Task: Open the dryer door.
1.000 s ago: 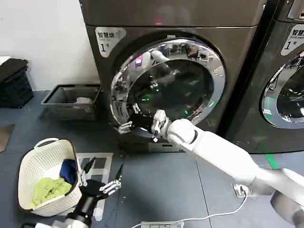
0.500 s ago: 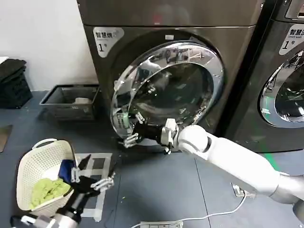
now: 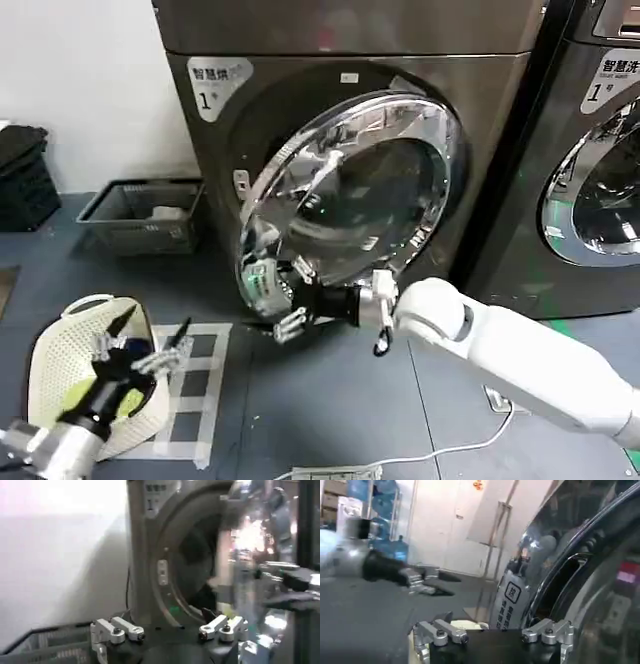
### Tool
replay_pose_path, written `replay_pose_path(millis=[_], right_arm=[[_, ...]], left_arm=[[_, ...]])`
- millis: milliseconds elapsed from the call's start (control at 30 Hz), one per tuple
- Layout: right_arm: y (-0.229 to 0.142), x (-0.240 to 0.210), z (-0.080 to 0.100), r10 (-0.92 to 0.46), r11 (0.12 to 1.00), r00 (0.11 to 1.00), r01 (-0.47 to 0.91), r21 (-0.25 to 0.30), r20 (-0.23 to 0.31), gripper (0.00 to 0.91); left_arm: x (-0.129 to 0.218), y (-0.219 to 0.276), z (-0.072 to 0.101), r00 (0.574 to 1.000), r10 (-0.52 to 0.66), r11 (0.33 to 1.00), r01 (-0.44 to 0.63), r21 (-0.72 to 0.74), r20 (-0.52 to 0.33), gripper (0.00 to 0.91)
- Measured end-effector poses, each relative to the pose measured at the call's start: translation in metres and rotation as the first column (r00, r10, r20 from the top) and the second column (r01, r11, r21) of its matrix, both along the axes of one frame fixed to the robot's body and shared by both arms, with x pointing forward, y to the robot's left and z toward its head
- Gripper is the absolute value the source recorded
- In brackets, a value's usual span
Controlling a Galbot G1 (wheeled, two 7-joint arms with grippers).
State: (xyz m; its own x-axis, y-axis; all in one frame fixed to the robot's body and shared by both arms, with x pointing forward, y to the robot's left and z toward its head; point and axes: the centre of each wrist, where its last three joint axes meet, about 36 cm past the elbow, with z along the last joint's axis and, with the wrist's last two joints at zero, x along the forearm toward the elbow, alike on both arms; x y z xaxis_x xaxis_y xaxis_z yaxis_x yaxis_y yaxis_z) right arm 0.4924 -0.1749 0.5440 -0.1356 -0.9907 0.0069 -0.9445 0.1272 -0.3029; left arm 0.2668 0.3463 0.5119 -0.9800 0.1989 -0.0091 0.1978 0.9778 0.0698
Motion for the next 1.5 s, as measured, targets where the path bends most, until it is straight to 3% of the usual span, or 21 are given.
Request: replay_pose_path(millis=[267, 667, 1167, 1500], right_arm=[[-0.023, -0.012, -0.004, 0.050, 0.999, 0.999, -0.050, 0.001, 0.008, 0.907], [-0.075, -0.022, -0.012, 0.125, 0.992, 0.992, -0.125, -0.009, -0.002, 0.907], [-0.133, -0.053, -0.005, 0.185, 0.981, 0.983, -0.185, -0.053, -0.002, 0.907], [-0.161, -0.082, 0.004, 0.144, 0.987, 0.990, -0.142, -0.068, 0.011, 0.907]], left_arm=[[0.032, 0.023, 0.009, 0.999, -0.038, 0.999, 0.037, 0.018, 0.030, 0.907], [0.081, 0.018, 0.018, 0.974, -0.221, 0.972, 0.216, 0.089, 0.055, 0.907], [0.129, 0.000, 0.037, 0.879, -0.469, 0.877, 0.452, 0.160, 0.085, 0.907], [0.164, -0.037, 0.026, 0.788, -0.613, 0.780, 0.593, 0.200, 0.055, 0.907]])
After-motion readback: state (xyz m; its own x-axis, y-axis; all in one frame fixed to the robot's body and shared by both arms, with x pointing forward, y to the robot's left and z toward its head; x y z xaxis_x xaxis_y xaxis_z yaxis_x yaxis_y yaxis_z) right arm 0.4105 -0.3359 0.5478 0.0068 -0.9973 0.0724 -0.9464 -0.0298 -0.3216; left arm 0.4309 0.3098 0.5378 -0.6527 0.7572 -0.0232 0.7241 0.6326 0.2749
